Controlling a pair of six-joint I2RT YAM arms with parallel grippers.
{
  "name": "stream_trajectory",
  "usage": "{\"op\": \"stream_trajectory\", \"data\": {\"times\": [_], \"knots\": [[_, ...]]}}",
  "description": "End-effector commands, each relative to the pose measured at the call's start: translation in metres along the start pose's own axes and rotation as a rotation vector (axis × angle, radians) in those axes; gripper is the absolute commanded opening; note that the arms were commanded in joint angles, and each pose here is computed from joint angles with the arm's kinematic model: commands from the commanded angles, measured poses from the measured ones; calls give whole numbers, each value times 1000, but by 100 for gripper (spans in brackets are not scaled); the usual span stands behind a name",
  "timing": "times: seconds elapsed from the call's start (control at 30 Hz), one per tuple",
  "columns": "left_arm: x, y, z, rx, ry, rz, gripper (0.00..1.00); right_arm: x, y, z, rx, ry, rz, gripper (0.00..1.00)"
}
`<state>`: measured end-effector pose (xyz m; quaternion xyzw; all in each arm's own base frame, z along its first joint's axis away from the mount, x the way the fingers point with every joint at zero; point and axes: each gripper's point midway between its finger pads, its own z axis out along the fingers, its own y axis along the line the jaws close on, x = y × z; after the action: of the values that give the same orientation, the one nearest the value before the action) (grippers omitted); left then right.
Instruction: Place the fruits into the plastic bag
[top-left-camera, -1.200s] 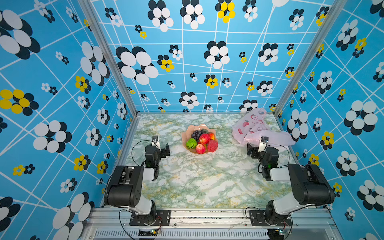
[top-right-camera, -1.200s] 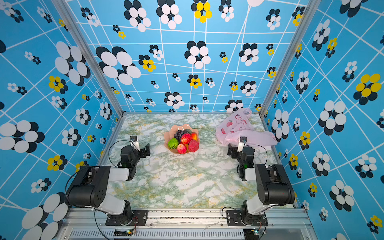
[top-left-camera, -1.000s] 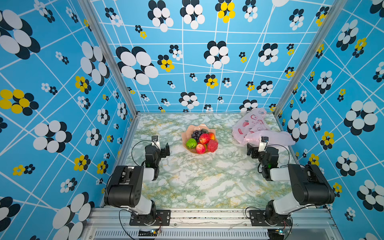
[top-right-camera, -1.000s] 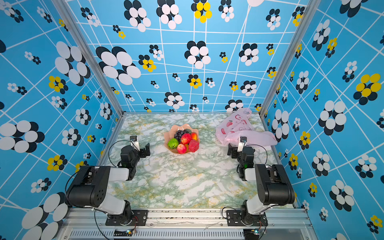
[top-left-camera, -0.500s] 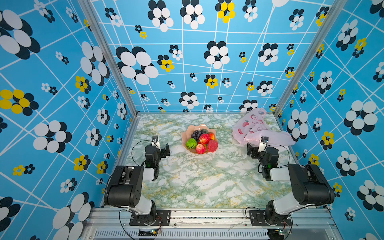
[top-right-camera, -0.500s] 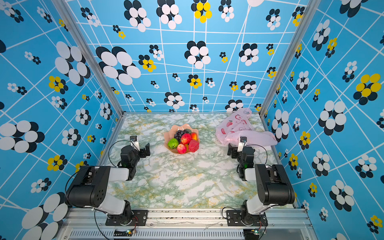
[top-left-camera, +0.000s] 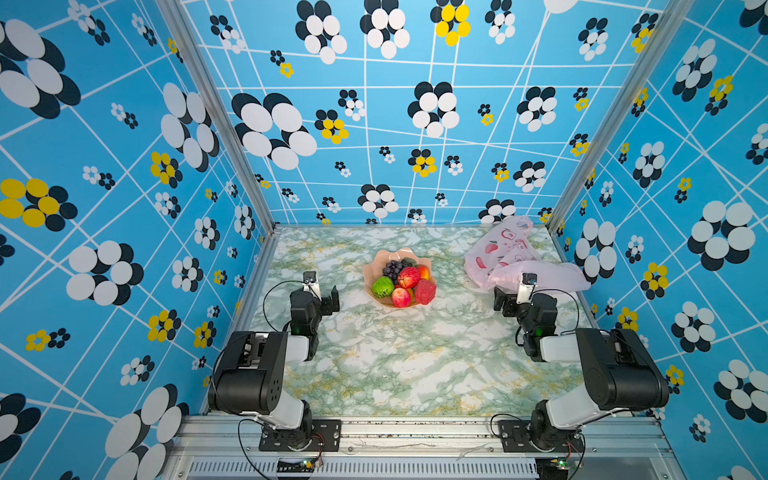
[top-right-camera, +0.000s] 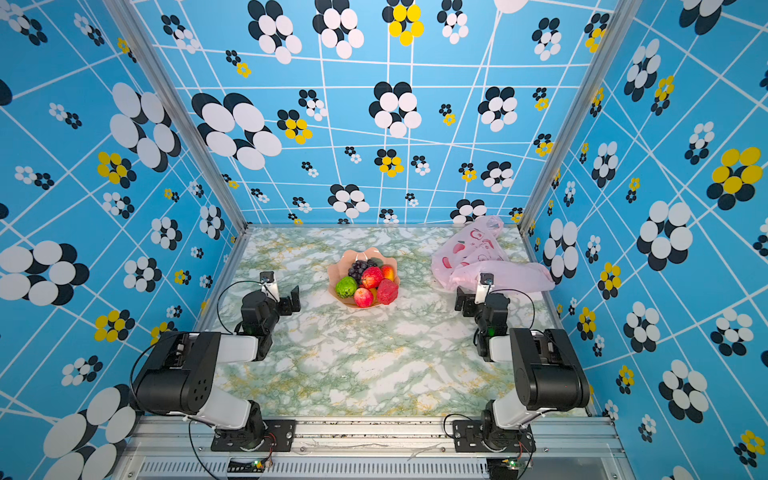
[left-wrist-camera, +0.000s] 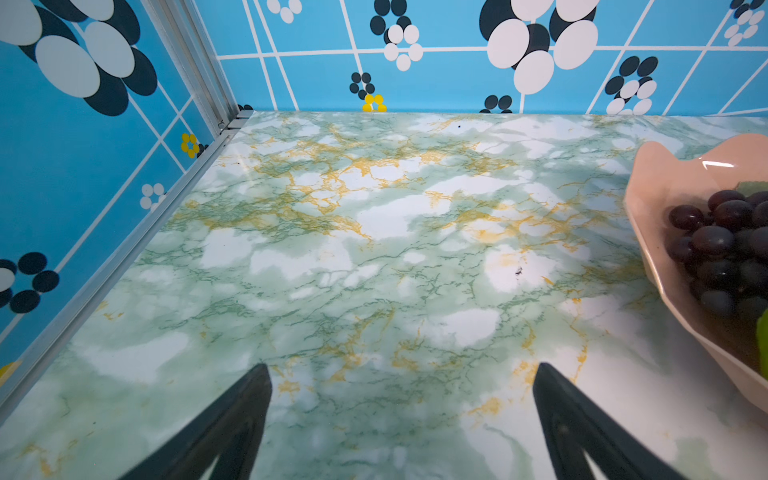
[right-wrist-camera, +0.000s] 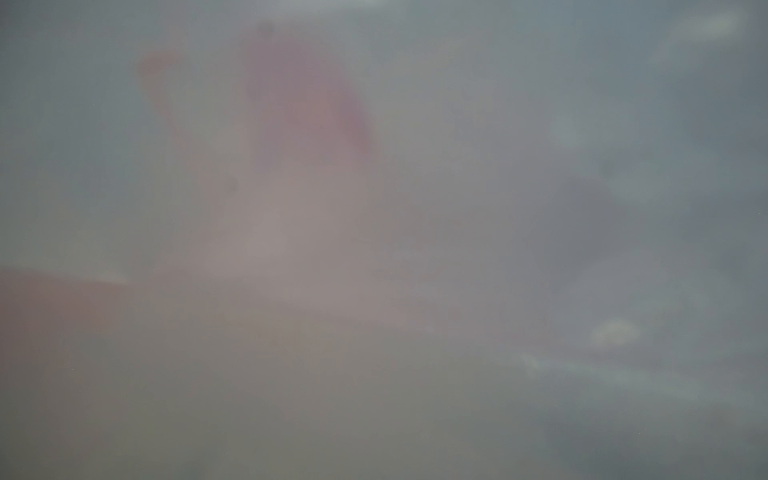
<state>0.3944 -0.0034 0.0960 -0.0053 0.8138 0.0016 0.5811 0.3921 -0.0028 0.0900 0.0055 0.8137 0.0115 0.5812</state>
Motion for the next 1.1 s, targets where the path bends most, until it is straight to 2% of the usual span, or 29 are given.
{"op": "stream_trajectory", "data": {"times": [0.0,0.73,0.83,1.07], "knots": [[-1,-2,4,11,7,11,99,-6,-5,3,20,-6,13,99],[-1,-2,4,11,8,10,99,-6,-9,4,48,-1,19,99],[-1,-2,3,9,6,11,99,-7,-18,1,99,-16,42,99],[-31,-2,-10,8,16,9,99,-29,-27,-18,159,-47,59,99]]}}
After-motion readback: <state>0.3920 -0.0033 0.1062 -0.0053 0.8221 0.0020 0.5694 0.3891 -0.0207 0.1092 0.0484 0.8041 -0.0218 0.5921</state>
